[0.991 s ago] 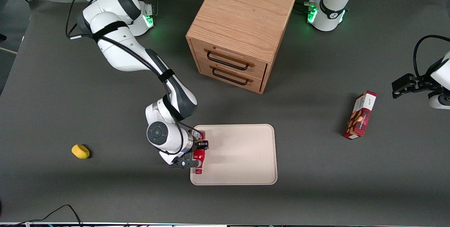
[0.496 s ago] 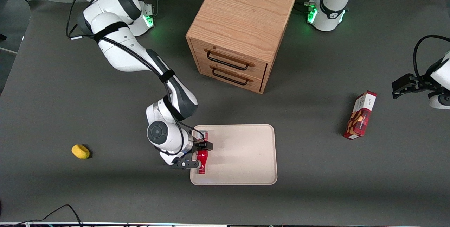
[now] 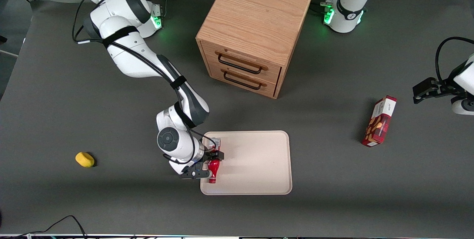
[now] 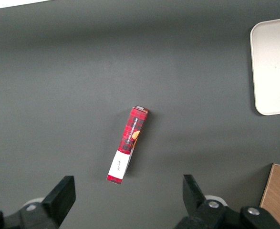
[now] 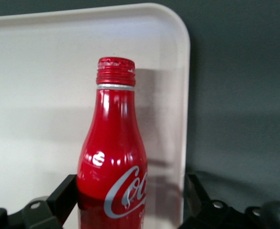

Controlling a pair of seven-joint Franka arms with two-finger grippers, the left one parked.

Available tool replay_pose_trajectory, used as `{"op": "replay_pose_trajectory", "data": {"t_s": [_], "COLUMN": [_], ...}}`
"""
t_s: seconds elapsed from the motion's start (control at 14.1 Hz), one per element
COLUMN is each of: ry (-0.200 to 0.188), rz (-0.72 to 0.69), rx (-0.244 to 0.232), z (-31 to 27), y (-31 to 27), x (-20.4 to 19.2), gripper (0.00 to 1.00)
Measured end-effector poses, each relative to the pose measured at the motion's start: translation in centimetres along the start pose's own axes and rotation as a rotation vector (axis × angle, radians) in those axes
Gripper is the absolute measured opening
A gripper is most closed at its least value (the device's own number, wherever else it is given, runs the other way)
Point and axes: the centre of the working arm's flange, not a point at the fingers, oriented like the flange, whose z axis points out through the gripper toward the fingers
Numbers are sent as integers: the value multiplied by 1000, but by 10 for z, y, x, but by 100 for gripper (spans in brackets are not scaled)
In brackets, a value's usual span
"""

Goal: Place coke bottle on tray

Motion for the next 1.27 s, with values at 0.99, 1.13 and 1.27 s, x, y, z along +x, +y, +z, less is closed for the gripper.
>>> {"op": "replay_pose_trajectory", "data": {"t_s": [0.99, 1.13, 1.27], "ry": [6, 6, 22], "rz": [-18, 16, 61], "rx": [-38, -57, -71], "z": [-161, -229, -292], "y": [-11, 14, 58], "x": [14, 14, 9], "gripper": [100, 100, 100]}}
